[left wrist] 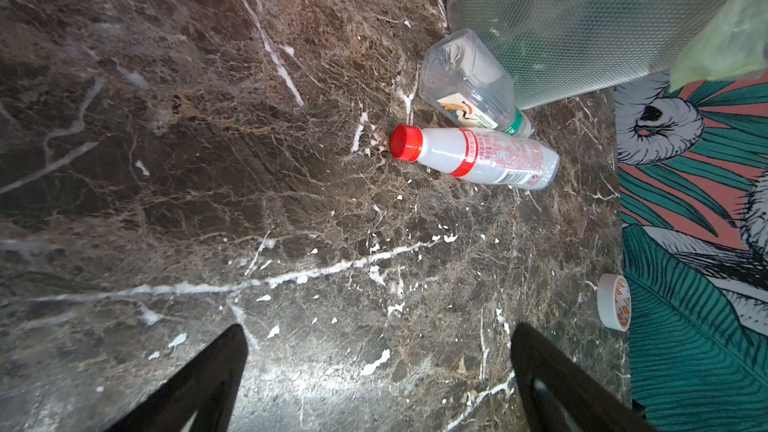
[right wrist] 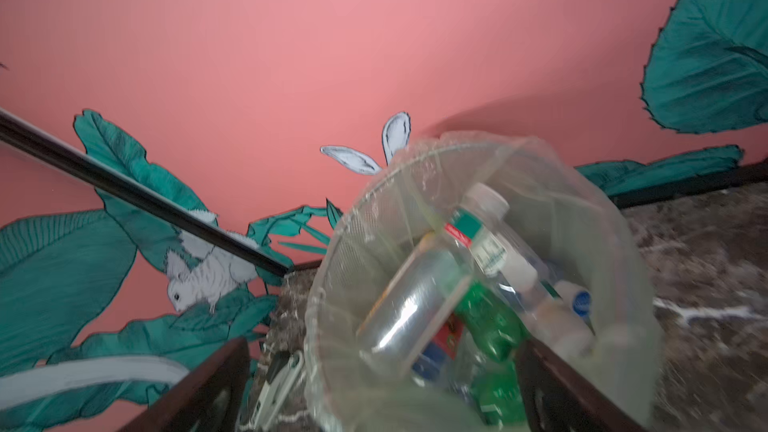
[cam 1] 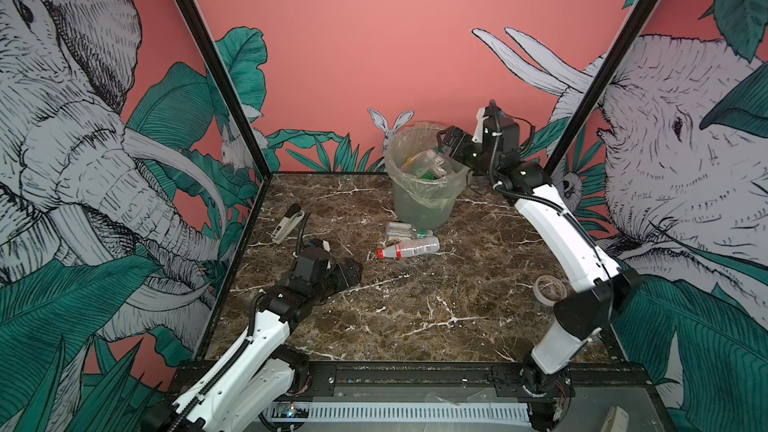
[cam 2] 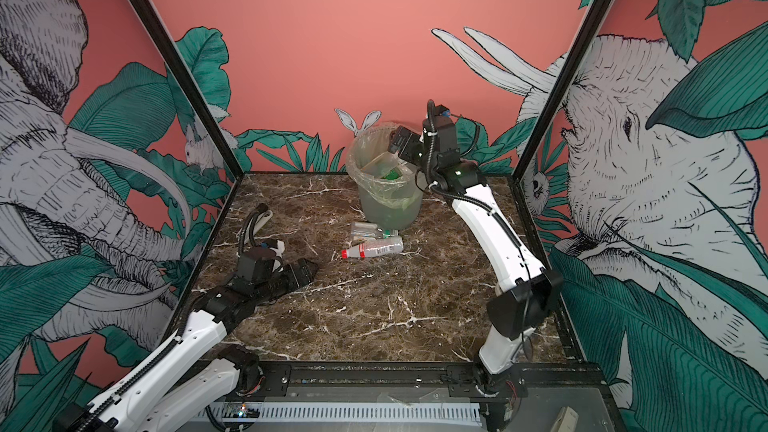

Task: Throw the plastic bottles in the bin
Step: 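Open the right gripper above the bin to drop the bottle, then withdraw the right gripper from the bin back over the table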

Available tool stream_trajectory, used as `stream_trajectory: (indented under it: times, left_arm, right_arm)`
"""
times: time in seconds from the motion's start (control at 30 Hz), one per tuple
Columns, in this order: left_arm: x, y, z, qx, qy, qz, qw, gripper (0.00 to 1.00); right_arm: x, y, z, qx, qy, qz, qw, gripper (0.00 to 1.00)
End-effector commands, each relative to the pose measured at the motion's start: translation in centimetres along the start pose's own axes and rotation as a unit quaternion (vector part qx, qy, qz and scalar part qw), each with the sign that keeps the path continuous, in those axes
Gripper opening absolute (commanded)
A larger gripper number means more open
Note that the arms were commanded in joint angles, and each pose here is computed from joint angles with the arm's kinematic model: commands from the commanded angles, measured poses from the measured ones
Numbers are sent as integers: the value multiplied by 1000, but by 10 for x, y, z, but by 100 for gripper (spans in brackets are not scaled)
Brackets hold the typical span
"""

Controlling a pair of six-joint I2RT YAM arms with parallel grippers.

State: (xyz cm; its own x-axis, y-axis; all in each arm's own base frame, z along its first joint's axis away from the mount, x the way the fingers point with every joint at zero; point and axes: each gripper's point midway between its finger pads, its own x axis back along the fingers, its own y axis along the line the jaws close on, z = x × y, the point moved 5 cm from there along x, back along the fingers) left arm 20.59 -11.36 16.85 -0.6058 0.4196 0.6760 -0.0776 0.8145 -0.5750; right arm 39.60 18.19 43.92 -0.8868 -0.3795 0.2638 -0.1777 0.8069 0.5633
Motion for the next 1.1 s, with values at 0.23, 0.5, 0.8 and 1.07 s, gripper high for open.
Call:
stream_trajectory:
  times: [0.23,0.5,0.8,1.07]
  left_arm:
    - [-4,-16,-12,-35,4,19,999,99]
    - [-5,-17,-12,-3,9,16,1000,99]
    - [-6,-9,-10,58,9,-8,998,100]
    - [-3,-4,-15,106,-7,-36,994,100]
  right_arm:
    - [91,-29,33,0,-21,-15,1000,99]
    - [106,-74,91,-7,28,26,999,99]
    - [124,-108,128,-8,60,77,995,99]
    - [129,-133,161,-12,98,109,989,99]
